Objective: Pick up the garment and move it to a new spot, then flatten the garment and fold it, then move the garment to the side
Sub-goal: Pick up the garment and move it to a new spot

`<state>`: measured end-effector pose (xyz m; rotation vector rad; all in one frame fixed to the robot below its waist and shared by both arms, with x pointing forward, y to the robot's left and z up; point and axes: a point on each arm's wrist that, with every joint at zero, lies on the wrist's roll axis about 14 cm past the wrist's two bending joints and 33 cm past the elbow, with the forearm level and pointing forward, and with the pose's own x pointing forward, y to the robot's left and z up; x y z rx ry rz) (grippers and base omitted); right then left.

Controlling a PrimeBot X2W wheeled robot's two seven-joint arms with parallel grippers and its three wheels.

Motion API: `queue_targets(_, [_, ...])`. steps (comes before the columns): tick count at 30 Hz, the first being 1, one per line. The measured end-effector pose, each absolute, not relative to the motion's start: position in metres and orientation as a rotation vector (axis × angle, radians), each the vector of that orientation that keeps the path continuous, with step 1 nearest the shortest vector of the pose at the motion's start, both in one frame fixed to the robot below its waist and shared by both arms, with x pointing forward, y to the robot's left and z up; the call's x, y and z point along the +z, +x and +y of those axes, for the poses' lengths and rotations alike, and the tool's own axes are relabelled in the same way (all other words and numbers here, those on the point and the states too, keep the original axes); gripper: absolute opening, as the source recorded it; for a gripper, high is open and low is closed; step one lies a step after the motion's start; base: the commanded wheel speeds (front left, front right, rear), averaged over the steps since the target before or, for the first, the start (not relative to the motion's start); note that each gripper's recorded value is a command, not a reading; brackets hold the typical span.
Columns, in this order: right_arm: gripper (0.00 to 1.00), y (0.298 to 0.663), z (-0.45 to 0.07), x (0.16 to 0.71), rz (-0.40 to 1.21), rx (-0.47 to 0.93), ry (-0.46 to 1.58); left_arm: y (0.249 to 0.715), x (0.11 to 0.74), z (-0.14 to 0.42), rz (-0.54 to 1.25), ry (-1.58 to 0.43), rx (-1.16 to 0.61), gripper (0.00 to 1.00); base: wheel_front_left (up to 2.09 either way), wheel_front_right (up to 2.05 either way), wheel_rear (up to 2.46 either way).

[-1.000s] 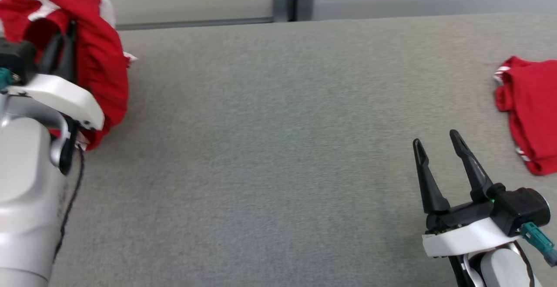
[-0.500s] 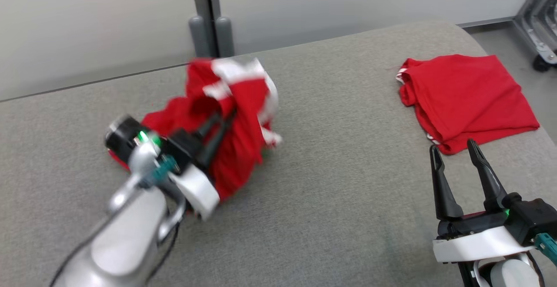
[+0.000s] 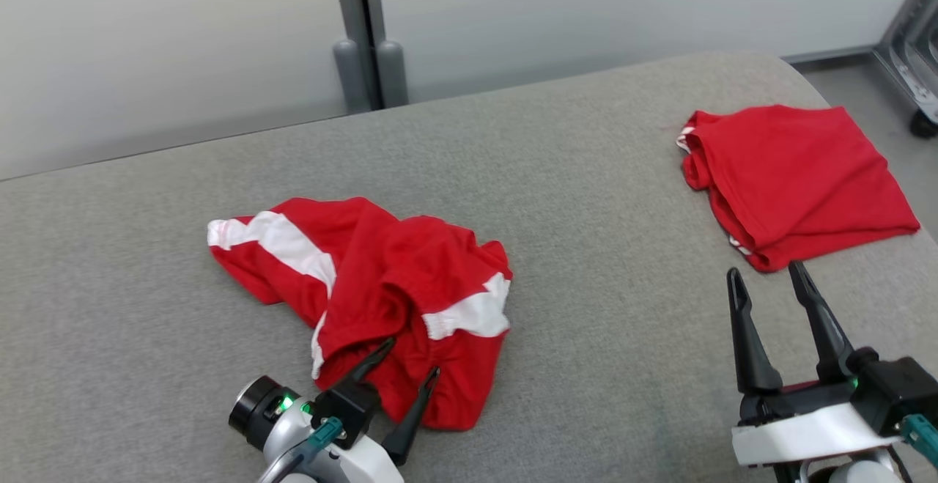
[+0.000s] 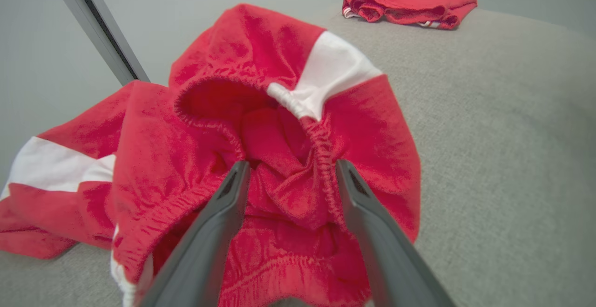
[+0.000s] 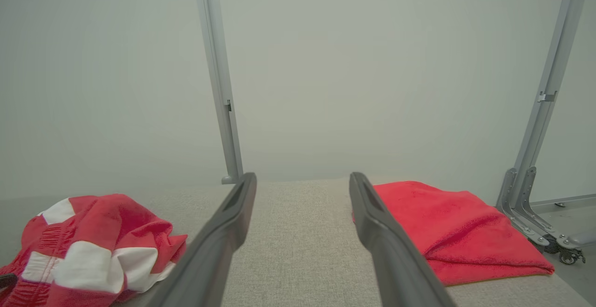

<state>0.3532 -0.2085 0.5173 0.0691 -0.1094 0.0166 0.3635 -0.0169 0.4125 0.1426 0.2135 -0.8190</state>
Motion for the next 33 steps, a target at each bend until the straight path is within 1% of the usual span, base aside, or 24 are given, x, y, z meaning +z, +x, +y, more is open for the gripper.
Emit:
queue_targets(5, [1.0,0.347,-0.192,0.512,-0.098,0.063,0.089,0.361,0.446,0.006,0.132,0.0,-0.599,1.0,0.0,0.0,0.0])
queue_targets(9, [1.0,0.343,-0.166,0.508,-0.082,0.139,0.101,0.352,0.465,0.044,0.076,-0.063,-0.407,1.0,0.0,0.0,0.0])
queue_targets(13, [1.0,0.338,-0.143,0.508,-0.082,0.213,0.103,0.34,0.478,0.09,0.024,-0.047,-0.217,1.0,0.0,0.0,0.0])
queue_targets(16, [1.0,0.336,-0.131,0.516,-0.108,0.248,0.107,0.335,0.498,0.119,-0.047,-0.03,-0.101,1.0,0.0,0.0,0.0])
queue_targets(19, [1.0,0.33,-0.125,0.522,-0.13,0.26,0.107,0.318,0.514,0.141,-0.101,-0.078,0.0,1.0,0.0,0.0,0.0])
queue_targets(25, [1.0,0.315,-0.117,0.522,-0.137,0.279,0.081,0.297,0.516,0.164,-0.12,-0.114,0.079,1.0,0.0,0.0,0.0])
queue_targets(33, [1.0,0.305,-0.114,0.512,-0.111,0.285,0.069,0.294,0.519,0.162,-0.133,-0.106,0.055,1.0,0.0,0.0,0.0])
